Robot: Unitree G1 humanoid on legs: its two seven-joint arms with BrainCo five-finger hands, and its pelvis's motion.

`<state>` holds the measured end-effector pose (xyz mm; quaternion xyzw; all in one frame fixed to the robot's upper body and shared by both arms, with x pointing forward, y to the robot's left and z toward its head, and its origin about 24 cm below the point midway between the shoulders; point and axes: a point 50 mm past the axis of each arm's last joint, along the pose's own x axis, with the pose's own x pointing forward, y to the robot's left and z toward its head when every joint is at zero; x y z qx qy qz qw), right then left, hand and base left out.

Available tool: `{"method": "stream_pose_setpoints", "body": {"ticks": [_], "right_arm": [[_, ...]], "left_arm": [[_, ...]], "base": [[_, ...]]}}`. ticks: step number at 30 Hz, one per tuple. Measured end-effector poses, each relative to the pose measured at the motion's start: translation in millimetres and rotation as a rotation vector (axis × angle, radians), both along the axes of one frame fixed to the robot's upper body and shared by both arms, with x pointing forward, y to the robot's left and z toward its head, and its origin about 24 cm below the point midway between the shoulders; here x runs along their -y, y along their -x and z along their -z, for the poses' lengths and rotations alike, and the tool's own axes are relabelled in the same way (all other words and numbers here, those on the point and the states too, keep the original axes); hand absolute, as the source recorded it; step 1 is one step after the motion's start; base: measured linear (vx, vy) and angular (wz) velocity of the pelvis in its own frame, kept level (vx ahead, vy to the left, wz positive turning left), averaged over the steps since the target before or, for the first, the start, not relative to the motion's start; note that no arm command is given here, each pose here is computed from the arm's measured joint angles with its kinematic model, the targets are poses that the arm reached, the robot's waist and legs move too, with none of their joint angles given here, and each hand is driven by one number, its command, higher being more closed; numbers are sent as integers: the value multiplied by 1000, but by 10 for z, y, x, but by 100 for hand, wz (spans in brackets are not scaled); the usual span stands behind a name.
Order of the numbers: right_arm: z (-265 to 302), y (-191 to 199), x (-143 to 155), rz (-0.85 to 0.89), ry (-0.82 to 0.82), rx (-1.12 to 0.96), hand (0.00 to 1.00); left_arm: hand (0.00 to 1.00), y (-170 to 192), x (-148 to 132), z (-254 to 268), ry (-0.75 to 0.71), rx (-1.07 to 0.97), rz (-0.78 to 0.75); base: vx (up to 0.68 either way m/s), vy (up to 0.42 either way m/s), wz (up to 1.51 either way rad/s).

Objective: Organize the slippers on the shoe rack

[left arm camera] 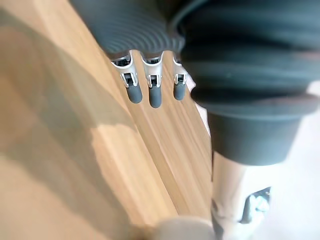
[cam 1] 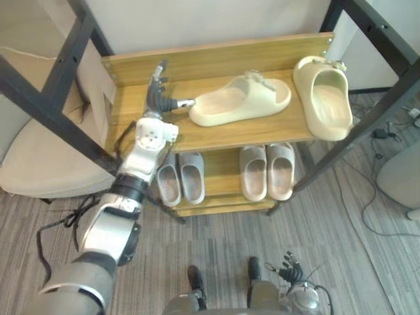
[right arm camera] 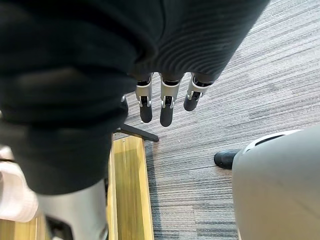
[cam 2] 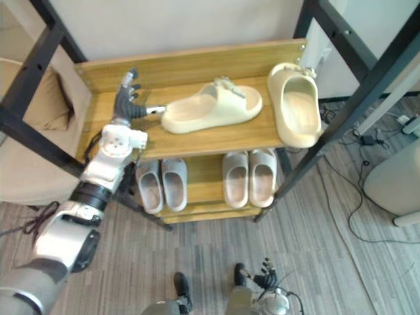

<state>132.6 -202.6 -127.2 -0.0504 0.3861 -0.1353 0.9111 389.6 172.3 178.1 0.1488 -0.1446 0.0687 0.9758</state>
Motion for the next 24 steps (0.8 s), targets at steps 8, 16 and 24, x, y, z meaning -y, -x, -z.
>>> {"method": "stream_pose_setpoints", "body": {"ticks": [8,16,24], "right_arm": [[23,-27,45,-14,13,-26,0],[10,-52,174,-50,71,-47,0],[30,1,262,-86,108,-89,0]], "left_arm": [[0,87,-8,23,151,21,82],[0,223,120,80,264,31,200],[0,425,353,210,333,2,372]], "base": [[23,2,7],[9,-1,2],[-1,1,1]]}}
